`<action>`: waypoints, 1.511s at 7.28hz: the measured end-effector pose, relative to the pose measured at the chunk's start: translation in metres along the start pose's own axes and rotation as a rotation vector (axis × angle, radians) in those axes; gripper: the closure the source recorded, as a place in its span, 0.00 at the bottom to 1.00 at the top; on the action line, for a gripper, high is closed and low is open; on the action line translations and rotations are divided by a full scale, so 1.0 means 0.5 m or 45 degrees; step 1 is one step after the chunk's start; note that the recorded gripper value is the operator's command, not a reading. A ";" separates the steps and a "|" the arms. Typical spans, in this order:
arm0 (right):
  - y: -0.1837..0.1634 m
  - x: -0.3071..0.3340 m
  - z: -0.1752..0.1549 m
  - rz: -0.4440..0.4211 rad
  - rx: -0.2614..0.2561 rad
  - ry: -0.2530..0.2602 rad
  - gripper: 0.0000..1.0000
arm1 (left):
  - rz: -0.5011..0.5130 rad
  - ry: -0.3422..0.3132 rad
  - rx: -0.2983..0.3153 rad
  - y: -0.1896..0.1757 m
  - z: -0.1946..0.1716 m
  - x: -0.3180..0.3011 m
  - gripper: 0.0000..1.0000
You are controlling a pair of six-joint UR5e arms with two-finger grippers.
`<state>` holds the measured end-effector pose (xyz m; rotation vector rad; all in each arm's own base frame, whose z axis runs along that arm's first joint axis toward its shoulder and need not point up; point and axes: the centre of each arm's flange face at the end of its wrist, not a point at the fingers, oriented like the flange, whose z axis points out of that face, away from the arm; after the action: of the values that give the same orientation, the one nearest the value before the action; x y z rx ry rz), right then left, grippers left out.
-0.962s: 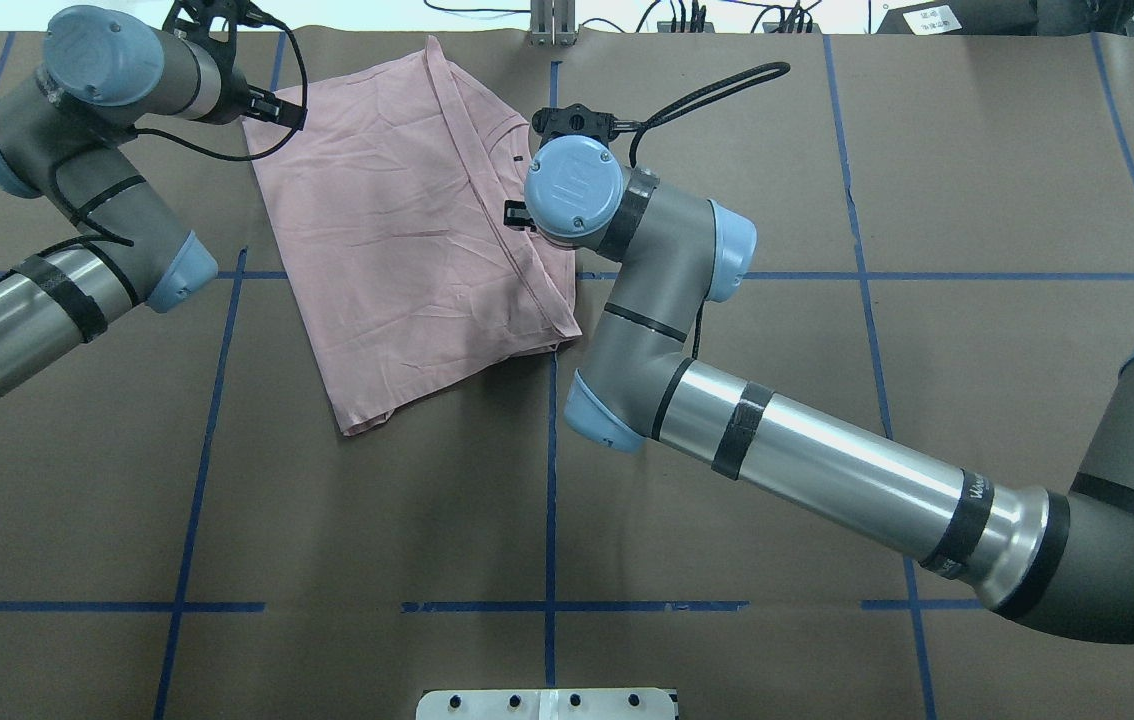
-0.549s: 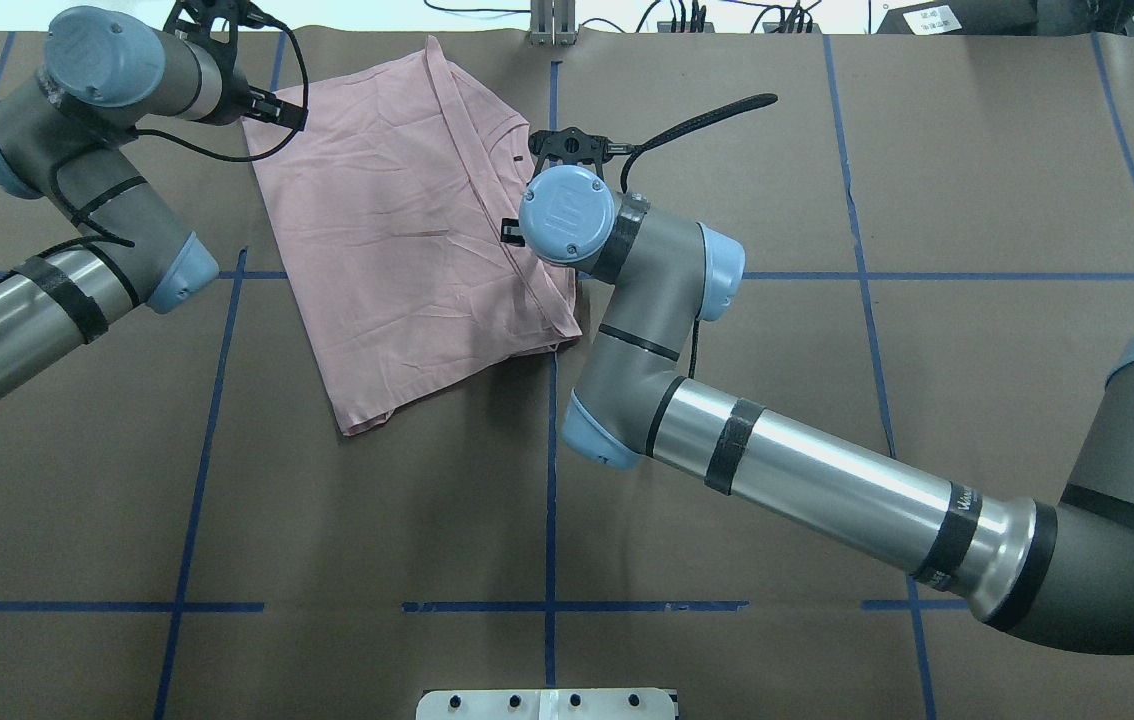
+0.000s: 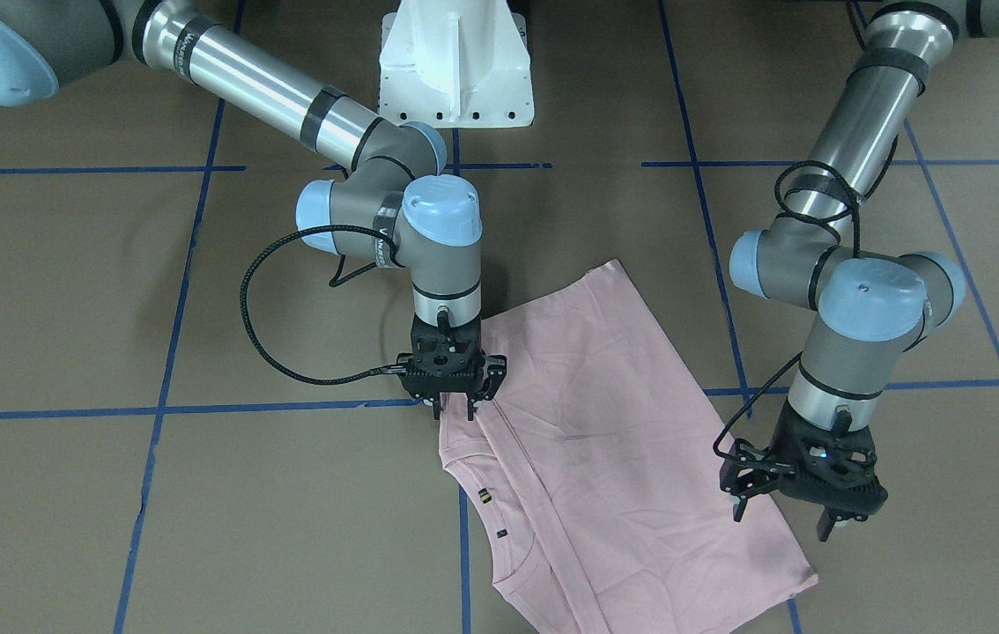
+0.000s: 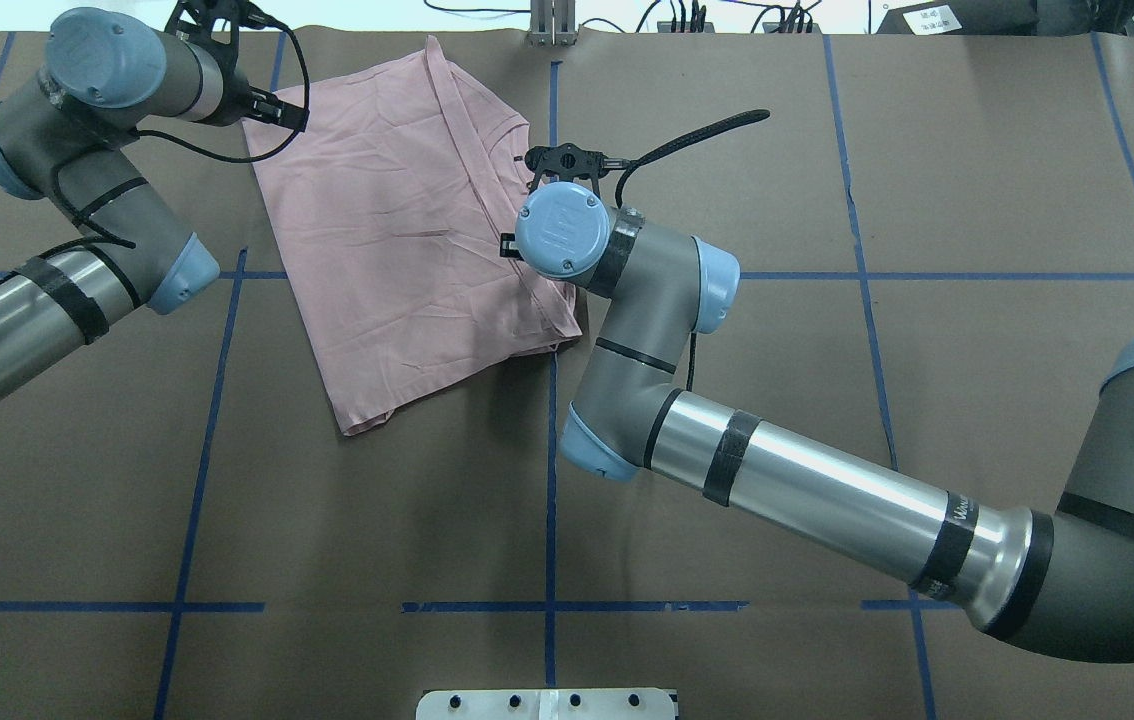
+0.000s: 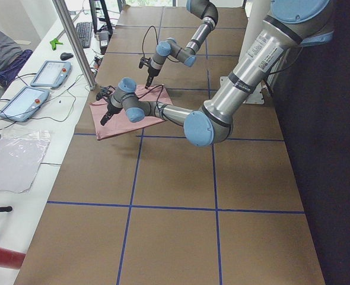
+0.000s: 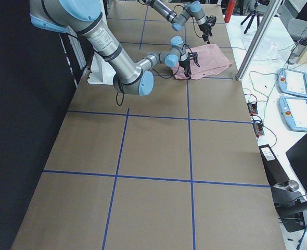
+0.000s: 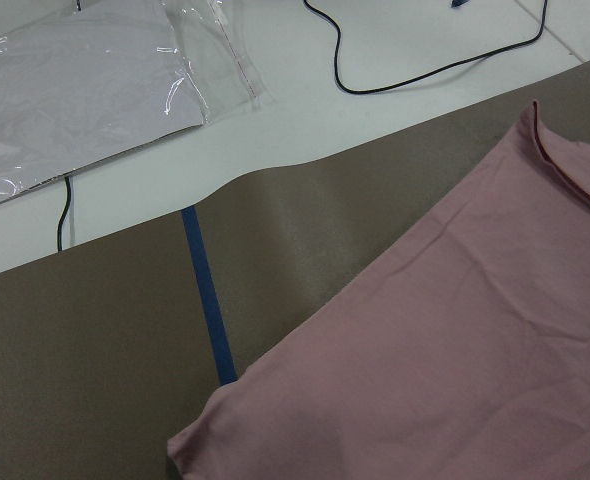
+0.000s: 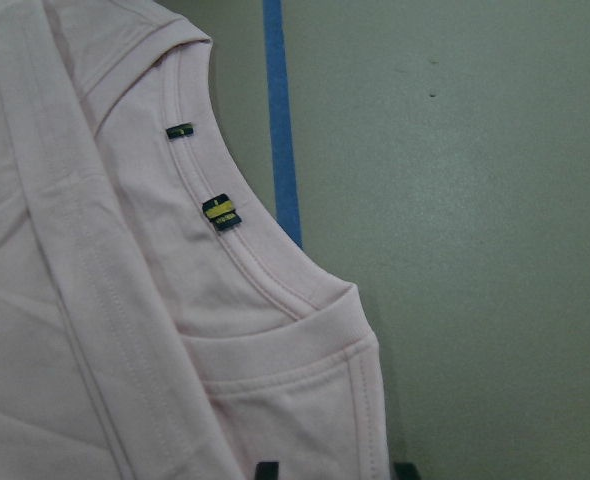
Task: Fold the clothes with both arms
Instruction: 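Lower the right gripper onto the shirt's collar corner nearest it, then drag the shirt toward the robot with the right gripper while the left gripper moves near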
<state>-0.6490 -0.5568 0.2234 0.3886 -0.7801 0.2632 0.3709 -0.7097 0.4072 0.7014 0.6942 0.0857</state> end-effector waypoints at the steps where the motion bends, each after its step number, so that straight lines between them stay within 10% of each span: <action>1: 0.001 0.002 0.002 0.000 -0.001 0.002 0.58 | 0.000 0.000 0.000 0.000 0.000 0.000 0.00; 2: 0.003 0.003 0.003 -0.001 -0.002 0.003 0.89 | 0.000 0.001 0.001 0.000 0.000 0.000 0.00; 3: 0.003 0.003 0.003 0.000 -0.002 0.003 1.00 | 0.000 0.001 0.001 0.000 0.000 0.000 0.00; 8: 0.005 0.008 -0.018 -0.016 -0.004 -0.008 1.00 | 0.005 0.012 0.011 0.012 0.002 -0.002 0.00; 11: 0.140 0.086 -0.126 -0.053 -0.014 -0.060 1.00 | -0.022 0.028 0.018 0.013 -0.003 0.014 0.00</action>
<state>-0.6059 -0.4630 0.2307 0.4019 -0.8184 0.2112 0.3763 -0.7020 0.4066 0.7087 0.7227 0.0726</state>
